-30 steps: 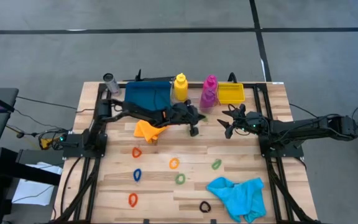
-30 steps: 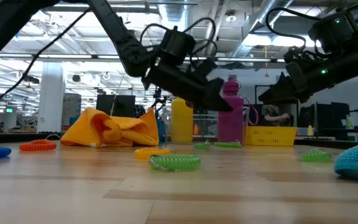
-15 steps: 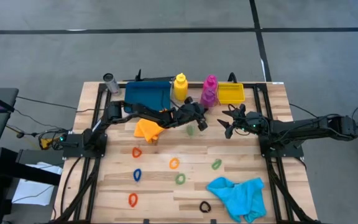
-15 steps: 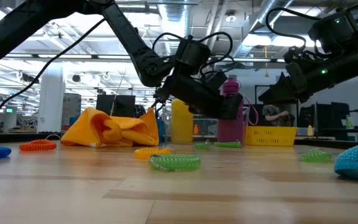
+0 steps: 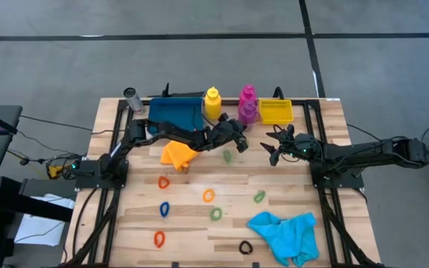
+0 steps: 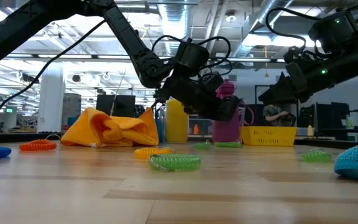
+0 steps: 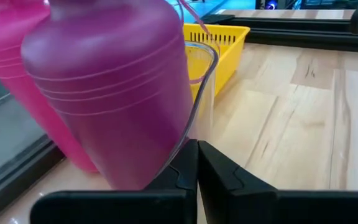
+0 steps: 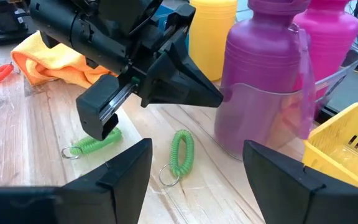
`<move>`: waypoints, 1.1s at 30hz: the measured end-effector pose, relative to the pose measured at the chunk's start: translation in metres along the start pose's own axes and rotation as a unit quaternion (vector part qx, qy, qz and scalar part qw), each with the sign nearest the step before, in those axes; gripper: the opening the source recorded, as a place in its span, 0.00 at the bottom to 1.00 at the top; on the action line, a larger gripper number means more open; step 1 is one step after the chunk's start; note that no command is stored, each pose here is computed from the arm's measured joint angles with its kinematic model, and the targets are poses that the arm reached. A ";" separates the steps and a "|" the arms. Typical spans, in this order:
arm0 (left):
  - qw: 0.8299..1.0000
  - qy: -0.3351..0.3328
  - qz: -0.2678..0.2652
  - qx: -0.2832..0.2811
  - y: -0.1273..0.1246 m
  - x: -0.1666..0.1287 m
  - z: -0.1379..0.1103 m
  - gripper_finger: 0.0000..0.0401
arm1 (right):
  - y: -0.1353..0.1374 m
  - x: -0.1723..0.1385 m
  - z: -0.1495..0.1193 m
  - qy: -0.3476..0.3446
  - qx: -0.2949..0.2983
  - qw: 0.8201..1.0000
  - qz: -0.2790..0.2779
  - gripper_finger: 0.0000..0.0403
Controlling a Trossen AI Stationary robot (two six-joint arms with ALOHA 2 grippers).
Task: Pick & Place Sports Items
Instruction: Adjust the transparent bin to align with the other bins, then put the green spring keychain into the yellow bin
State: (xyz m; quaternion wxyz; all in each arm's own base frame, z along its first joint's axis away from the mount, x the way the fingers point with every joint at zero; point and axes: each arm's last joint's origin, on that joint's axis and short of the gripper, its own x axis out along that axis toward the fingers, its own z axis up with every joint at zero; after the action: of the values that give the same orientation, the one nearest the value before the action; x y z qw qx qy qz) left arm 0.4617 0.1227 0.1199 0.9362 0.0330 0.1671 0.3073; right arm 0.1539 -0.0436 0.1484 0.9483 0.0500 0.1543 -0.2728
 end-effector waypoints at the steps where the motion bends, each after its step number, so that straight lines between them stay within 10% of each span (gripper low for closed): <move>1: 1.000 0.000 -0.008 0.000 0.000 0.000 0.000 0.00 | 0.000 0.000 0.000 0.000 0.000 1.000 0.000 0.61; 22: 0.987 -0.053 -0.151 -0.002 -0.038 -0.017 0.012 0.01 | 0.000 0.000 0.000 0.000 0.000 1.000 0.000 0.61; 33: 0.983 0.039 -0.174 0.040 -0.046 -0.055 0.042 0.23 | 0.000 0.000 0.000 0.000 0.000 1.000 0.001 0.61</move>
State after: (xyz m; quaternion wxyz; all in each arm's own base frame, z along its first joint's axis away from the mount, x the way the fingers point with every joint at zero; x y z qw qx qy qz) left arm 0.4598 0.0552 0.1682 0.9662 0.0291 0.2187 0.1335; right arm 0.1540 -0.0435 0.1483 0.9485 0.0502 0.1546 -0.2718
